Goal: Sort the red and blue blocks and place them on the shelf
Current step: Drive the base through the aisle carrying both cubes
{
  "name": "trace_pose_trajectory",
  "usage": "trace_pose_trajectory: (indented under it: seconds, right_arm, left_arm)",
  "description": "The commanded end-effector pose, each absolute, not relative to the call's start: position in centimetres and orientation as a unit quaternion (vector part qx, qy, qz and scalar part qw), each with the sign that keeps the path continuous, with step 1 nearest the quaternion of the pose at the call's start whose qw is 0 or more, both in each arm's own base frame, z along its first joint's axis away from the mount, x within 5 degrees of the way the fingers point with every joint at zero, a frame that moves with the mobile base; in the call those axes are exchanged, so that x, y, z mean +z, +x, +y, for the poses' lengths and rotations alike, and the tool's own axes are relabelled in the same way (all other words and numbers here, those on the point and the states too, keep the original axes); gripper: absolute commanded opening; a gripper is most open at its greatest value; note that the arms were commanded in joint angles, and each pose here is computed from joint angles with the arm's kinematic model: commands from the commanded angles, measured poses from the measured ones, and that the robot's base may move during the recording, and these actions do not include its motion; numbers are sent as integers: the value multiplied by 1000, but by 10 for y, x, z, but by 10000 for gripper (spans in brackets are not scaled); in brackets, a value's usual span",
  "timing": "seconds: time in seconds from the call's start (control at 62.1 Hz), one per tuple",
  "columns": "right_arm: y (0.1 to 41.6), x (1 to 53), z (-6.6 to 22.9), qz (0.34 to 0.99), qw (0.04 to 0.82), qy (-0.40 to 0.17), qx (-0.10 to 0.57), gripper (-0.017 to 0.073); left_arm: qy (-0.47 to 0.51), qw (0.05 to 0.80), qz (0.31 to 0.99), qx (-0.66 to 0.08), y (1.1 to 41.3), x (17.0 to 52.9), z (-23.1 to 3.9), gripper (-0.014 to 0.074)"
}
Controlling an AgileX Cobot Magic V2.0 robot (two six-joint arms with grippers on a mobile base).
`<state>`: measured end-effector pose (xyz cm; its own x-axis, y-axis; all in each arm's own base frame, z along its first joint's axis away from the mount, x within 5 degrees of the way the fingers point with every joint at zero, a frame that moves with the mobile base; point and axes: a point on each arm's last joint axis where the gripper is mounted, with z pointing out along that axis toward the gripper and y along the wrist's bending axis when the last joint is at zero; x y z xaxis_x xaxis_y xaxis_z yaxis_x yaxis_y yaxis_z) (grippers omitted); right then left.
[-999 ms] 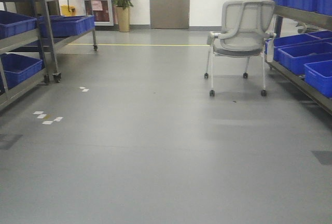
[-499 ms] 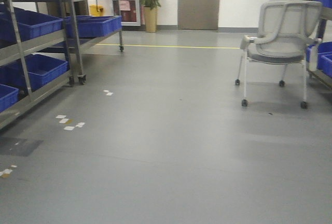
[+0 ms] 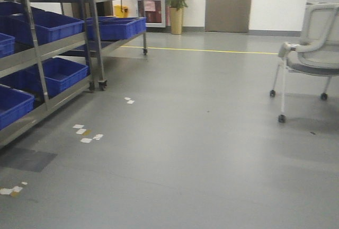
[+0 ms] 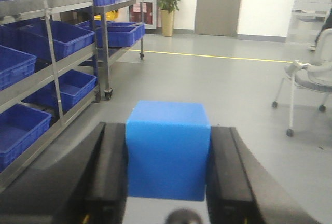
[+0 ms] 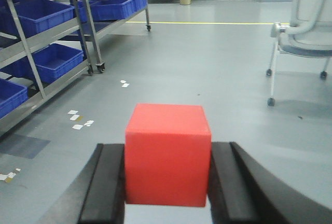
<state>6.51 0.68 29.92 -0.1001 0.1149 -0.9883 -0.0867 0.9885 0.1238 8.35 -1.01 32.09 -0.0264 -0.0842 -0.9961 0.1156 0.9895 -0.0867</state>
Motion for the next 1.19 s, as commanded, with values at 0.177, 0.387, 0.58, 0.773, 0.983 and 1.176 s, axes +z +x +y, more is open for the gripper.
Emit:
trace_pose_trajectory:
  seconds: [0.177,0.387,0.58,0.773,0.983,1.176]
  right_arm:
    - [65,316,6,702,708,8,69,78]
    - [65,316,6,702,708,8,69,78]
    - [65,316,6,702,708,8,69,78]
    - [65,316,6,702,708,8,69,78]
    - [65,316,6,702,708,8,69,78]
    - [65,316,6,702,708,8,69,78]
  left_arm:
    - [4,735,674,-71,83,337,-9,132]
    - [4,735,674,-71,83,337,-9,132]
    - [4,735,674,-71,83,337,-9,132]
    - [4,735,674,-71,83,337,-9,132]
    - [4,735,674,-71,83,337,-9,132]
    - [4,735,674,-71,83,337,-9,132]
